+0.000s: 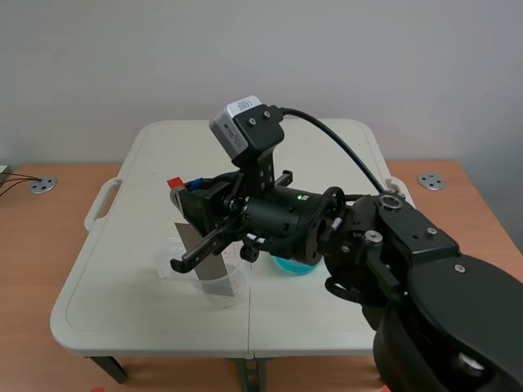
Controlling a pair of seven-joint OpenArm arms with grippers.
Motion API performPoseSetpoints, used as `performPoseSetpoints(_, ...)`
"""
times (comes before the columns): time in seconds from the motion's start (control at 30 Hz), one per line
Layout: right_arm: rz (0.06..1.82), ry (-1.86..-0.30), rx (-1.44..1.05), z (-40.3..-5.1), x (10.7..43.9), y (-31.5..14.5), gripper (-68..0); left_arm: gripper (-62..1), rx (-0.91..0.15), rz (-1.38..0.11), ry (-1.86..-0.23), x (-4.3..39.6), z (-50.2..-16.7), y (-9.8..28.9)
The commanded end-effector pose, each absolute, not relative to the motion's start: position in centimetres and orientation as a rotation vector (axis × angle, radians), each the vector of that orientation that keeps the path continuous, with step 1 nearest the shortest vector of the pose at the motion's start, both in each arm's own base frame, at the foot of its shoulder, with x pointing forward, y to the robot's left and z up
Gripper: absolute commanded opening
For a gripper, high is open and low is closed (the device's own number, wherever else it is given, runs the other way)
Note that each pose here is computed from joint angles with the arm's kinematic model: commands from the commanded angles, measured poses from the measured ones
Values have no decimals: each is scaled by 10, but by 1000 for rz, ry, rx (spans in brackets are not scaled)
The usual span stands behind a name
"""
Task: Hold the metal plate by the orange handle, dip it into the blue solution, take it out and point at it, then put the plate back in the beaker on the left.
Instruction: 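Return to the home posture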
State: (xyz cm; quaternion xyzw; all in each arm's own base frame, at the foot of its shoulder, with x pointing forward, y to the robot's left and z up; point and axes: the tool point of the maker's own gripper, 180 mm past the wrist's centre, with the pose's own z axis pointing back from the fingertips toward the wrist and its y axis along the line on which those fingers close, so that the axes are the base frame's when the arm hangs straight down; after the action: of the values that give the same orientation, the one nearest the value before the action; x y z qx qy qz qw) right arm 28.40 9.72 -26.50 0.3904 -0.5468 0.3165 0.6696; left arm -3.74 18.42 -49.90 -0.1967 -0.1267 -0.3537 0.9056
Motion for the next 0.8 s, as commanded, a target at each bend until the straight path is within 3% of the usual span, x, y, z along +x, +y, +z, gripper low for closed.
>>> performPoseSetpoints(0.0,707,-1274,894,-253,289,97,-646,-594,-419,-729,-264,-39,-497,181)
performPoseSetpoints(0.13,706,-1274,893,-253,289,97,-595,-594,-419,-729,-264,-39,-497,181)
performPoseSetpoints(0.4,699,-1278,879,-254,292,92,-589,-594,-419,-728,-263,-39,-497,182)
performPoseSetpoints(0.6,680,-1286,861,-254,297,84,-493,-589,-406,-726,-256,-37,-500,186)
performPoseSetpoints(0.7,677,-1288,849,-255,299,79,-434,-517,-403,-724,-253,-37,-501,188)
performPoseSetpoints(0.77,684,-1291,840,-255,301,76,-372,-423,-402,-724,-253,-37,-501,188)
